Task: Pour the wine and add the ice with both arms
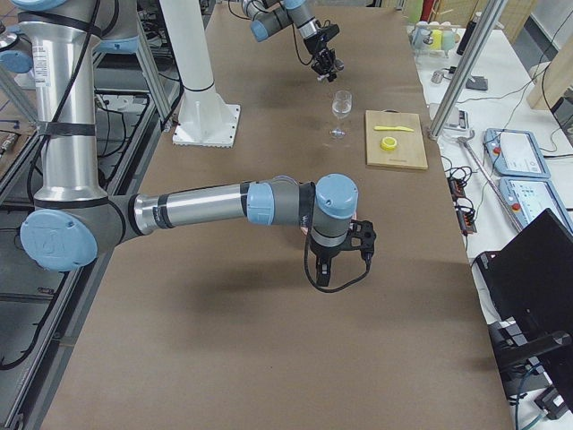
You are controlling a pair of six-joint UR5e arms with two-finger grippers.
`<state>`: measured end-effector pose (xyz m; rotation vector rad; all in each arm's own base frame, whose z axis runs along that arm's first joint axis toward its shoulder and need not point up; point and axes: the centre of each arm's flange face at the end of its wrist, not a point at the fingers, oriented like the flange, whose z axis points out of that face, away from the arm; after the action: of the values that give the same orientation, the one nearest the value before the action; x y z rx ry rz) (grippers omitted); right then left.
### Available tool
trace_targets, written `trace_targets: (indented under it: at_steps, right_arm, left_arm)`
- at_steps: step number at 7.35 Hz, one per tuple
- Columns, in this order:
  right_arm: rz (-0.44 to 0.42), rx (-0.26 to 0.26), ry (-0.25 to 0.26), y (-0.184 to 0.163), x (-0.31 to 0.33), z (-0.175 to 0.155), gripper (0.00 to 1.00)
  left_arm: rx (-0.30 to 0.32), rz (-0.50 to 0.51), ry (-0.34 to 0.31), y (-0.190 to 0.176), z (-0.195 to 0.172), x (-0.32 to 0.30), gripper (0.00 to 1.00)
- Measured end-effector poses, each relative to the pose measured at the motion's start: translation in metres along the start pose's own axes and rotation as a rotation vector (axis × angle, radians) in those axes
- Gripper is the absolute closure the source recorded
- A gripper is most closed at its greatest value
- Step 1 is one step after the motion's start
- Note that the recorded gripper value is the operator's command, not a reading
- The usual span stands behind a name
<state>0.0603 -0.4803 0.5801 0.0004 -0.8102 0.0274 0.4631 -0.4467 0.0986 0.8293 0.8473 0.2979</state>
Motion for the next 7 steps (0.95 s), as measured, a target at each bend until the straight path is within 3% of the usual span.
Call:
trace_targets:
  at_steps: [4, 7]
  right_arm:
    - [0.002, -0.003, 0.003, -0.001, 0.002, 0.001, 0.0]
    - [0.005, -0.006, 0.003, 0.0, 0.004, 0.003, 0.0]
  left_arm:
    - [-0.142, 0.093, -0.101, -0.038, -0.006, 0.025, 1.0]
    - [-0.289, 0.15, -0.176, -0.064, -0.005, 0.024, 1.0]
